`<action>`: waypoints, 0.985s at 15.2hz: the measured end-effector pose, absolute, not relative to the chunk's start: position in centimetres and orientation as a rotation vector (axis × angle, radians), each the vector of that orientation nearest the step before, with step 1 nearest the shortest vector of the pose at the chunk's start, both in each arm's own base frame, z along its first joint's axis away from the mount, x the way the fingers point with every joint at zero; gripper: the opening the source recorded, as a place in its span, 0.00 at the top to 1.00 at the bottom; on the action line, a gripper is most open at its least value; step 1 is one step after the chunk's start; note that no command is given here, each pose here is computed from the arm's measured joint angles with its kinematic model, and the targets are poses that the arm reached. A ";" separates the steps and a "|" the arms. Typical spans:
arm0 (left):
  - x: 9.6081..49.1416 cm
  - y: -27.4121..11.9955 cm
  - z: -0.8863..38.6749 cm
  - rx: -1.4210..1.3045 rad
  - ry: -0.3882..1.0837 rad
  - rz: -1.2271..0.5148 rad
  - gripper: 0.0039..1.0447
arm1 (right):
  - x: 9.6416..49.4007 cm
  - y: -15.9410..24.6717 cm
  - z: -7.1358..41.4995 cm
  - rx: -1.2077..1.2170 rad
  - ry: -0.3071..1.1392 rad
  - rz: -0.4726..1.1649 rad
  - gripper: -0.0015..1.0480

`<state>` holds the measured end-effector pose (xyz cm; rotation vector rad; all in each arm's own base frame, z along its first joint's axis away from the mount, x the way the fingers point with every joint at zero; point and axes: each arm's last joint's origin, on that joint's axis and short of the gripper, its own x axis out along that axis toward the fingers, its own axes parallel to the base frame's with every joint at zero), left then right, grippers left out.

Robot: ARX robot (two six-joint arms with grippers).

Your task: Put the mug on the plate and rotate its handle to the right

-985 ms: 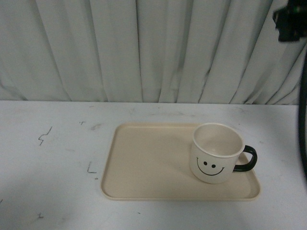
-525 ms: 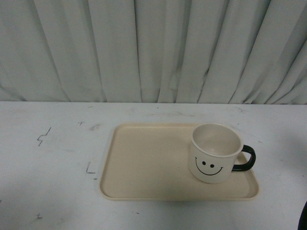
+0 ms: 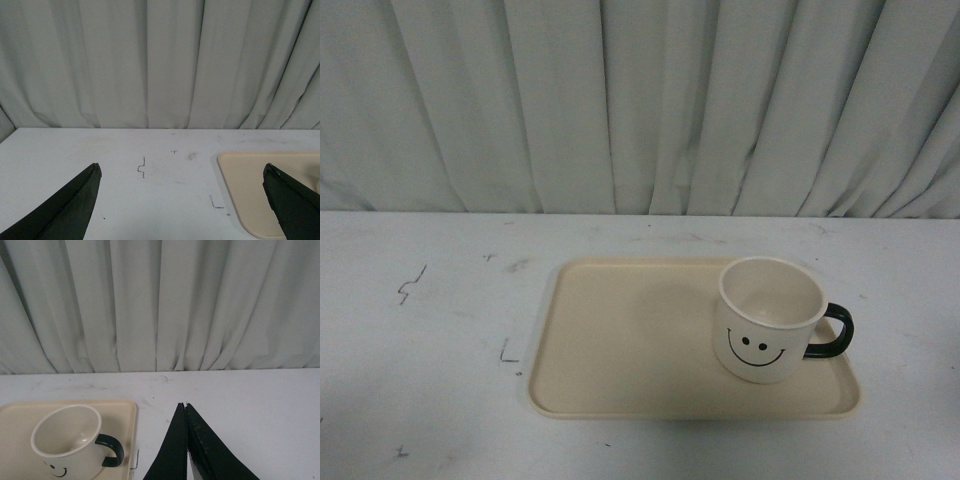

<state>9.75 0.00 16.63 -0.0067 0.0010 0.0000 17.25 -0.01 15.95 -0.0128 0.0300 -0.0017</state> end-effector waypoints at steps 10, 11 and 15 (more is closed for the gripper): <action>9.8 0.0 16.6 -0.007 0.001 0.000 0.06 | 13.2 0.0 16.8 -0.011 -0.005 -0.002 0.98; 9.8 0.0 16.6 -0.007 0.001 0.000 0.06 | 12.9 0.0 16.9 -0.011 -0.007 -0.002 0.98; 9.8 0.0 16.6 -0.007 0.001 0.000 0.06 | 12.0 0.0 17.1 -0.011 -0.015 -0.002 0.98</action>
